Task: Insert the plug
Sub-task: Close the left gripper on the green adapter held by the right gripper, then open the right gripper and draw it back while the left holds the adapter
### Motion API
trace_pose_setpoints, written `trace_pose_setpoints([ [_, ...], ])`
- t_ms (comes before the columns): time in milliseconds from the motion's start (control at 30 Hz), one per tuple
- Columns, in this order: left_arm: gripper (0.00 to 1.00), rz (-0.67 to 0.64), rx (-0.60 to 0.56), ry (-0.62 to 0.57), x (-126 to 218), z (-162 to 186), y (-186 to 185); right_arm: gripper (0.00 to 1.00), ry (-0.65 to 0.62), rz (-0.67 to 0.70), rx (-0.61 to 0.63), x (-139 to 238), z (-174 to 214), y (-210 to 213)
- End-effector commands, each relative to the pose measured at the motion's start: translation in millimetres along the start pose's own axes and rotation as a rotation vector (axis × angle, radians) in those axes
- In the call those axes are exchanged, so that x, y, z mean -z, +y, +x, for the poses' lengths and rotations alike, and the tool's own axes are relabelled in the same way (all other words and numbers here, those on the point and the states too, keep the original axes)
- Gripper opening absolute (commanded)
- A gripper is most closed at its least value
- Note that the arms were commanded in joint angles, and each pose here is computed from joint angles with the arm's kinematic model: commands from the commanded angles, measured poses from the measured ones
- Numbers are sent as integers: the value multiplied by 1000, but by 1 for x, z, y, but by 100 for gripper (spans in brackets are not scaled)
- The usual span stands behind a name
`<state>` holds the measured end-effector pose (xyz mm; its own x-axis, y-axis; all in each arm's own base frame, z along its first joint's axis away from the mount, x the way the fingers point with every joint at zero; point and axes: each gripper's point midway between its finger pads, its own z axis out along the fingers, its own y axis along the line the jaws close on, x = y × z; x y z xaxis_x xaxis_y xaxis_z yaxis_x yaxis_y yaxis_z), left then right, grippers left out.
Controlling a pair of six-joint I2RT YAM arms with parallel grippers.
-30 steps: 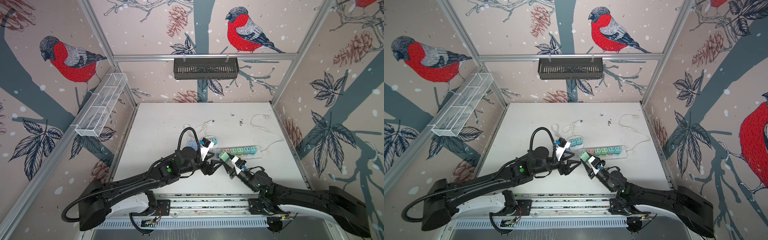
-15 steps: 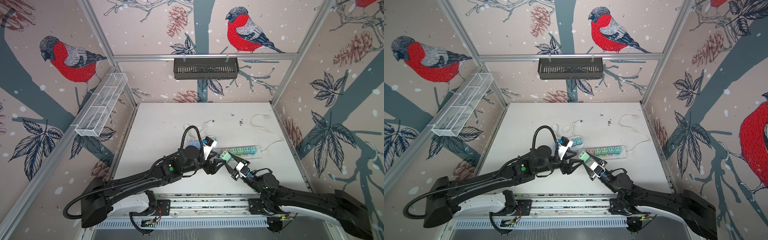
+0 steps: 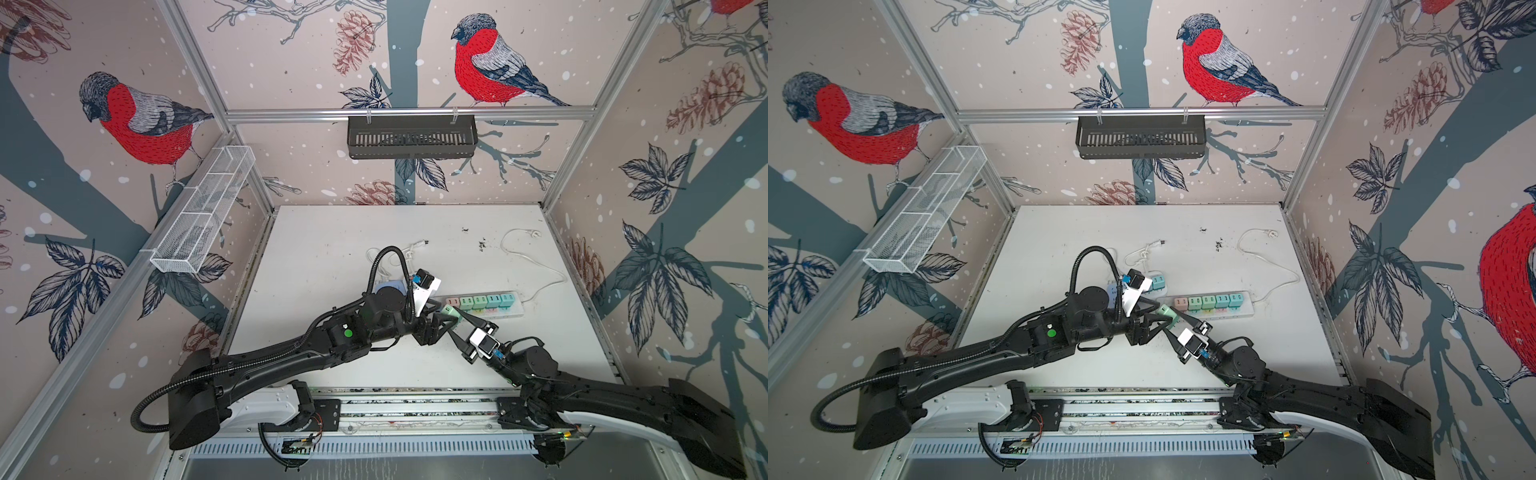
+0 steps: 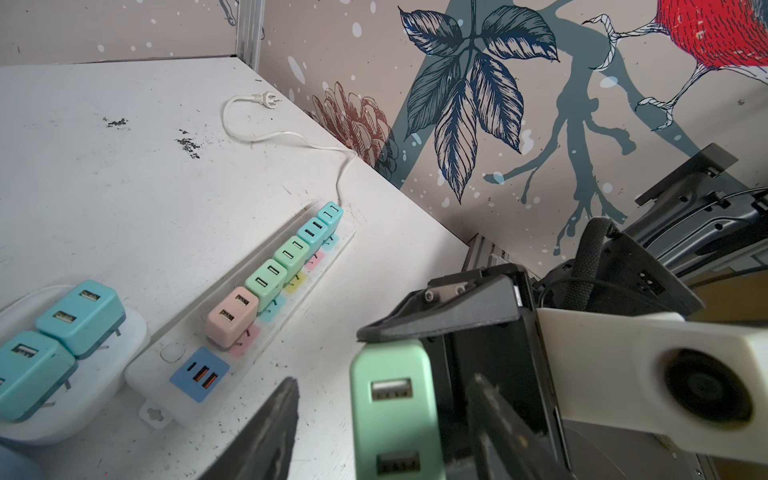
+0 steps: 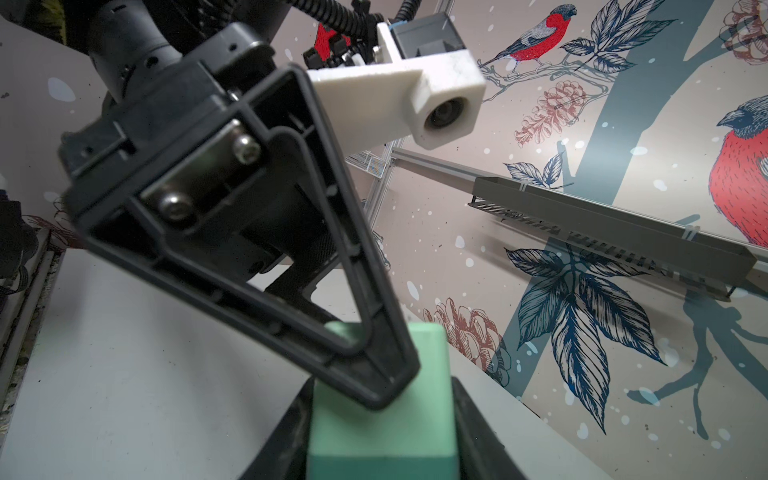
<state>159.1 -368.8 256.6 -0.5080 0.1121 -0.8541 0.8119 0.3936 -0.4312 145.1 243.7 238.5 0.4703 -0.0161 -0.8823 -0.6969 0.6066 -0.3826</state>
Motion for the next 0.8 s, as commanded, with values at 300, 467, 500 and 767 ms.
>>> trace_pose_setpoints([
  [300, 45, 24, -25, 35, -7, 6, -10, 2, 0, 25, 55, 9, 9, -1],
  [467, 32, 20, -30, 35, -7, 6, -11, 2, -10, 26, 60, 8, 6, -2],
  [500, 28, 21, -32, 35, -8, 5, -11, 2, -11, 24, 59, 8, 6, -1],
  [767, 10, 32, -44, -3, -5, -3, -14, 52, 14, 51, 54, 7, 12, -5],
])
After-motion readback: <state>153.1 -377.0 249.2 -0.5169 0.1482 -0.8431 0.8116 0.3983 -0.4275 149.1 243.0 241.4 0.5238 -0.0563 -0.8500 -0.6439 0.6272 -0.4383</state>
